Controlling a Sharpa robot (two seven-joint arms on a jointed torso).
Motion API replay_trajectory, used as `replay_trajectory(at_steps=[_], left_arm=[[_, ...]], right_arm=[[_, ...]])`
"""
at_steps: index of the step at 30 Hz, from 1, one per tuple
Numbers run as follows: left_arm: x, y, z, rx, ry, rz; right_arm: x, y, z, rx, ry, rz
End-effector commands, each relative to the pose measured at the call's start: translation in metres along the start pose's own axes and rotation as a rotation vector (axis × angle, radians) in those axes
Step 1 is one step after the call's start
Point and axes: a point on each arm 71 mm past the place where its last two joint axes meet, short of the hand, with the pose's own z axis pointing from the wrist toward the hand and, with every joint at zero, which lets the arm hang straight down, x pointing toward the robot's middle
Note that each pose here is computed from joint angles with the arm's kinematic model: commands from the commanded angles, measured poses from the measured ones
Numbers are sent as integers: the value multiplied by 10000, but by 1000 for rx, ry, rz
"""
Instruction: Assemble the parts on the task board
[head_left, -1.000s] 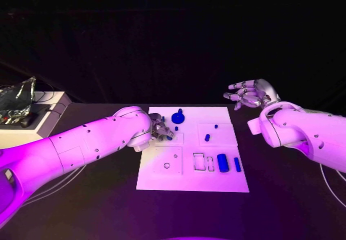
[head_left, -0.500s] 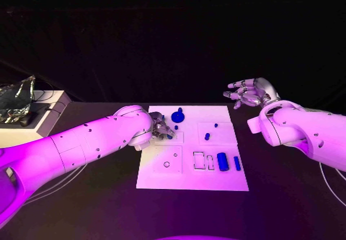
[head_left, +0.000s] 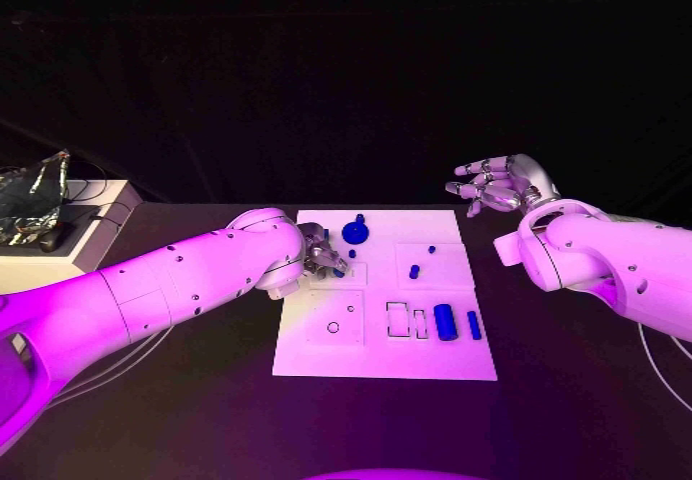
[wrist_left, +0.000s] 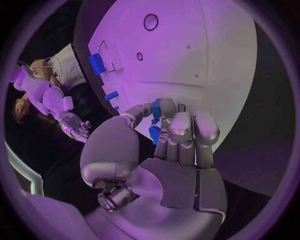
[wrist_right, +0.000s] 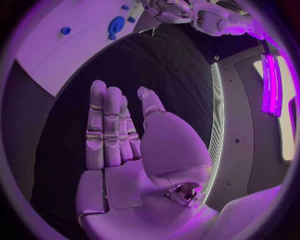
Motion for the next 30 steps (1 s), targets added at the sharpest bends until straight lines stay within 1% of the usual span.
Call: replay_trajectory(at_steps=[1, 11, 24, 30], left_arm=[[48, 25, 12, -21, 33, 33], [32, 52, 18, -32, 25, 35], [15, 29, 12, -23, -10, 27], [5, 40, 6, -20, -19, 23]], right_arm=[[15, 13, -3, -14, 17, -3], [12, 12, -5, -14, 16, -3], [10, 11, -6, -13, 15, -3], [7, 9, -6, -13, 14, -3]])
